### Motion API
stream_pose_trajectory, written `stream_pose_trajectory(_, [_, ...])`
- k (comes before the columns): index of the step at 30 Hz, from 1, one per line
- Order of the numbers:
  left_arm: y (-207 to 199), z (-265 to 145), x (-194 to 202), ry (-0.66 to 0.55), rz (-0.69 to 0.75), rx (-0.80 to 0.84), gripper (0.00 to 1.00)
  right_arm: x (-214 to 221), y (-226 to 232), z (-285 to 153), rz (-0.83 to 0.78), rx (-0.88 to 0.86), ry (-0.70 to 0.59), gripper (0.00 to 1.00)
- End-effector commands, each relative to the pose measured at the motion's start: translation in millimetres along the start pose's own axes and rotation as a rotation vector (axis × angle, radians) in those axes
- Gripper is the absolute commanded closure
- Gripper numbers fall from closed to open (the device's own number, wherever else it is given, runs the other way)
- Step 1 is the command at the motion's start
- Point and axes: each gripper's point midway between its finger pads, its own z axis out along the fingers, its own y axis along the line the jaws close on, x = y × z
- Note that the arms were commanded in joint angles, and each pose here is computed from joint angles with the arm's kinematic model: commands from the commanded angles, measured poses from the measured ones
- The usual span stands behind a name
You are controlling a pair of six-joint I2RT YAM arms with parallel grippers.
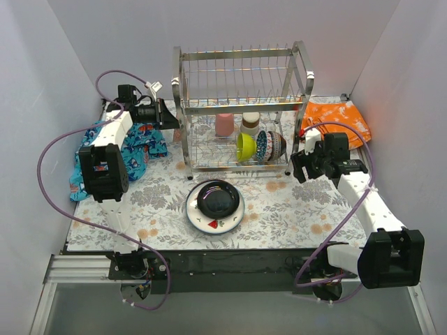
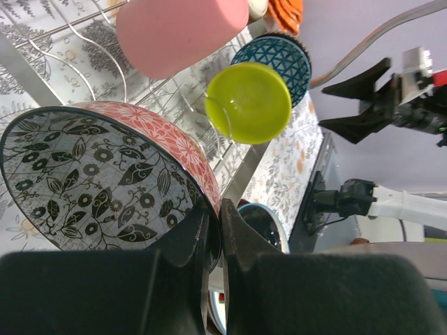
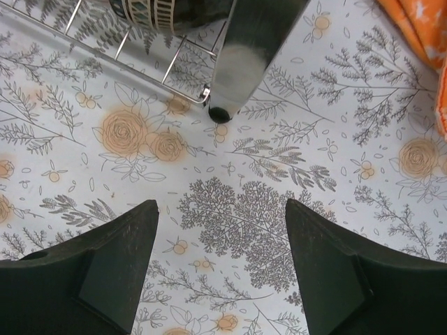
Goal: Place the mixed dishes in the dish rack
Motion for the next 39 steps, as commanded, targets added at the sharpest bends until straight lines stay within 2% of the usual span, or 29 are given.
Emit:
stream_pose_trajectory(1, [-27,-3,-27,-0.042,0.041,0.145,1.0,-4,-9,-4,-0.009,0.031,0.026,0.19])
stream_pose_trajectory(7, [-45,10,-33,-0.024,0.065,0.24,1.0,-1,-18,6,-0.034,0.042,0.067,0.19])
stream_pose_trajectory(15, [-75,26,-16,0.024,0.041,0.343,1.0,0,-22,14,-0.037,0.033,0.096,0.19])
stream_pose_trajectory(27, [-80,42,14,0.053,-0.096,0.369,1.0,8,-19,17,-0.033,0.023,0.118,0.19])
stream_pose_trajectory(35, [-80,51,32,0.049,-0.247,0.357,1.0,14,-15,20,-0.031,0.009,0.12,0.19])
stream_pose_trajectory(39, [-85,58,44,0.066,-0.265,0.363,1.0,17,-14,20,-0.027,0.004,0.124,0.19])
